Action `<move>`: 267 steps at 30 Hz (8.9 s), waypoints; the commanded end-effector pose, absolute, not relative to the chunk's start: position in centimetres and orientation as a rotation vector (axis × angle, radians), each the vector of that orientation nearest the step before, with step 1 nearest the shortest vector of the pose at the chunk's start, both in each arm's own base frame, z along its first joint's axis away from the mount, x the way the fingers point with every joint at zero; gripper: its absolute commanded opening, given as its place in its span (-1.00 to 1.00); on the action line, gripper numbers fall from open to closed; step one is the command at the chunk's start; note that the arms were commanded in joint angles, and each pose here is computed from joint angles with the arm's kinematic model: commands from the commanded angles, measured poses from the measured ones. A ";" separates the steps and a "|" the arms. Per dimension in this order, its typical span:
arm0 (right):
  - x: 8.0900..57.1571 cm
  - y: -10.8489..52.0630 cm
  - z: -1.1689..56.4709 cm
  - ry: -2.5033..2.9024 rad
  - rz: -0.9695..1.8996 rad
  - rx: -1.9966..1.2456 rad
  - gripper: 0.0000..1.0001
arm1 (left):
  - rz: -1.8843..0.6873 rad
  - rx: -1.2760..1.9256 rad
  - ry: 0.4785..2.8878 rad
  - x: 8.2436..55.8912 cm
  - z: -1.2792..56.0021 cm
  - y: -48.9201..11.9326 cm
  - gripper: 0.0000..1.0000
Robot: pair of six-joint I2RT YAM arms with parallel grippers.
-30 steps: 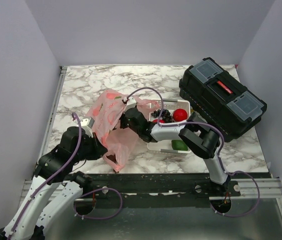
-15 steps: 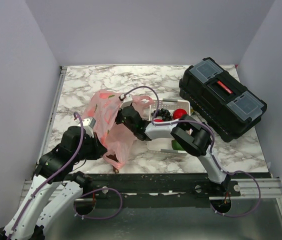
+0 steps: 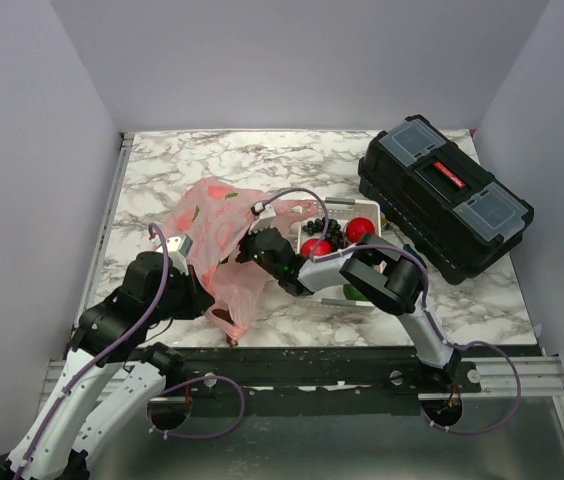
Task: Take the fake fruits out of the plastic bag
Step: Adjust the fake fruit in the plastic bag, then take out the fake fruit from the plastic bag.
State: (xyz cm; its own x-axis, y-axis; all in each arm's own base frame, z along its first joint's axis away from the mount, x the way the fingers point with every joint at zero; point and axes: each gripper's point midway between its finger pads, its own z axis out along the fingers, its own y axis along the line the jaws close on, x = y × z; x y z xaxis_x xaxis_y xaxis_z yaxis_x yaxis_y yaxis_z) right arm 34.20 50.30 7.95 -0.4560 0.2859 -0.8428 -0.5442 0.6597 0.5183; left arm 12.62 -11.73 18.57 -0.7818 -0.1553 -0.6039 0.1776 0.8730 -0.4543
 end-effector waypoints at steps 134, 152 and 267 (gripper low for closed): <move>43.5 45.0 10.3 1.786 0.436 -0.100 1.00 | -0.354 0.178 2.352 28.4 21.4 -13.5 -0.42; 42.8 45.4 7.9 1.913 0.618 0.152 1.00 | -0.740 0.310 2.238 25.4 25.7 -18.0 -1.00; 39.3 43.5 9.1 1.873 0.808 0.168 0.55 | -0.508 -0.208 2.434 51.9 14.5 -15.9 -0.15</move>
